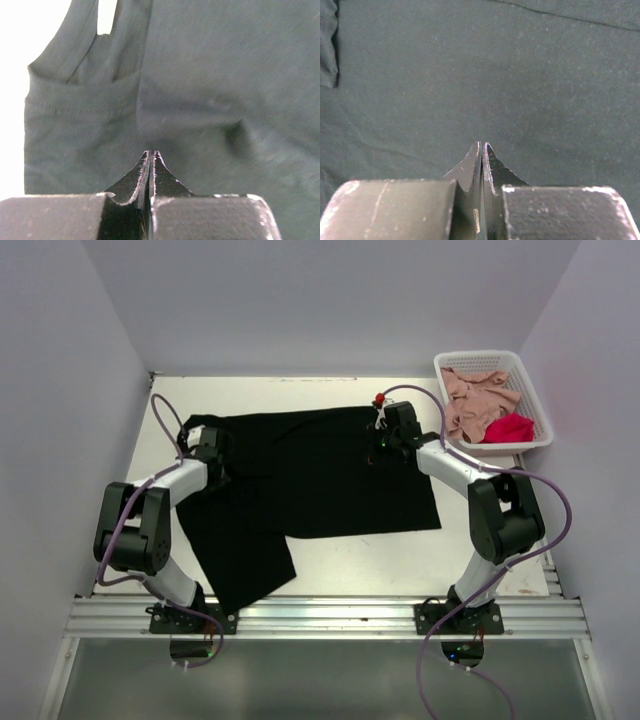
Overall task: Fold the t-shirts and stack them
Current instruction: Fold the flattened tshirt in 1/3 of the way
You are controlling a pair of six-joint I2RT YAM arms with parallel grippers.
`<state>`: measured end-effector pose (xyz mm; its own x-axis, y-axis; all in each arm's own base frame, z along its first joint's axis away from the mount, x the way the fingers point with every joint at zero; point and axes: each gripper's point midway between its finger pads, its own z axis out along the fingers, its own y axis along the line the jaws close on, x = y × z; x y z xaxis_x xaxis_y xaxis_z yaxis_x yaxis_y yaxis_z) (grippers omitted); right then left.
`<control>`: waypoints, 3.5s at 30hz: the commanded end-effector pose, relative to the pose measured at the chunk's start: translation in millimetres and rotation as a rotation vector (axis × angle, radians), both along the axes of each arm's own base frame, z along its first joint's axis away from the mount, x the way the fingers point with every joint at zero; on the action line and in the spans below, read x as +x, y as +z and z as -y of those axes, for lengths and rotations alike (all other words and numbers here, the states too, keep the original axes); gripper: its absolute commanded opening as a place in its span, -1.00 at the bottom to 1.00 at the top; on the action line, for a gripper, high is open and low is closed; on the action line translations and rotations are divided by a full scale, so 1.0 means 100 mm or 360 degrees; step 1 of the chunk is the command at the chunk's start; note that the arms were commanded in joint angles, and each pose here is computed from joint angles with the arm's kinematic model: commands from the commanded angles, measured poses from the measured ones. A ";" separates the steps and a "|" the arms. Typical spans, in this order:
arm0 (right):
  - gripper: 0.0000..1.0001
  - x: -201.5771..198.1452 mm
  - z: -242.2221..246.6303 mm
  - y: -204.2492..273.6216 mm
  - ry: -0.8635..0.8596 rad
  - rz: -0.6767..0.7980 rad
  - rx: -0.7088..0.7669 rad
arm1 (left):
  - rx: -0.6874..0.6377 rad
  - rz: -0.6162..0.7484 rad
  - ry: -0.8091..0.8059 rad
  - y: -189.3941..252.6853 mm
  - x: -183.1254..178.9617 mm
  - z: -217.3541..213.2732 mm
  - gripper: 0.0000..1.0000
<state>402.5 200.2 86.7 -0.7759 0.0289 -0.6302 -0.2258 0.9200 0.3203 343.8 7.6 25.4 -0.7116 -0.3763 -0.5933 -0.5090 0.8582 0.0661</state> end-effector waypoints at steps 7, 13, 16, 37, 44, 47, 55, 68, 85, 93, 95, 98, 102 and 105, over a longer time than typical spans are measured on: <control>-1.00 0.06 -0.04 0.04 0.0027 0.0034 -0.0022 | 0.0012 0.0240 -0.0013 0.40 0.60 0.00 -1.00; -1.00 0.06 -0.03 0.02 0.0027 0.0029 -0.0035 | 0.0026 0.0221 -0.0001 0.39 0.74 -0.06 -1.00; -1.00 0.06 -0.03 0.02 0.0029 0.0030 -0.0037 | 0.0025 0.0206 0.0006 0.36 0.77 -0.09 -1.00; -1.00 0.05 -0.04 -0.01 0.0029 0.0017 -0.0027 | -0.0123 0.0155 -0.0103 0.27 0.36 0.07 -1.00; -1.00 0.05 -0.04 0.00 0.0030 0.0023 -0.0034 | -0.0141 0.0136 -0.0109 0.17 0.40 0.09 -1.00; -1.00 0.05 -0.04 -0.01 0.0030 0.0016 -0.0036 | -0.0123 0.0132 -0.0101 0.16 0.44 0.07 -1.00; -1.00 0.05 -0.03 -0.01 0.0026 0.0019 -0.0043 | -0.0112 0.0087 -0.0081 0.04 0.49 0.06 -1.00; -1.00 0.04 -0.04 -0.02 0.0032 0.0013 -0.0041 | -0.0224 0.0140 -0.0163 0.18 0.41 0.29 -1.00; -1.00 0.05 -0.02 -0.01 0.0028 0.0019 -0.0048 | -0.0109 0.0110 -0.0100 0.08 0.57 0.16 -1.00; -1.00 0.04 -0.03 -0.03 0.0034 0.0014 -0.0054 | -0.0047 0.0135 -0.0057 0.18 0.71 0.02 -1.00; -1.00 0.04 -0.02 -0.03 0.0030 0.0013 -0.0052 | -0.0039 0.0165 -0.0053 0.26 0.76 0.01 -1.00; -1.00 0.04 -0.02 -0.05 0.0032 0.0006 -0.0053 | -0.0019 0.0188 -0.0055 0.34 0.83 0.00 -1.00; -1.00 0.04 -0.02 -0.04 0.0034 0.0007 -0.0055 | -0.0004 0.0187 -0.0055 0.36 0.90 -0.02 -1.00; -1.00 0.04 -0.03 -0.04 0.0036 0.0009 -0.0054 | -0.0003 0.0172 -0.0046 0.33 0.91 -0.05 -1.00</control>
<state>398.2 199.4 75.6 -0.7929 0.0035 -0.6093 -0.2291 0.9249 0.3035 425.6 2.1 52.7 -0.6653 -0.3722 -0.6472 -0.4762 0.8792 -0.0161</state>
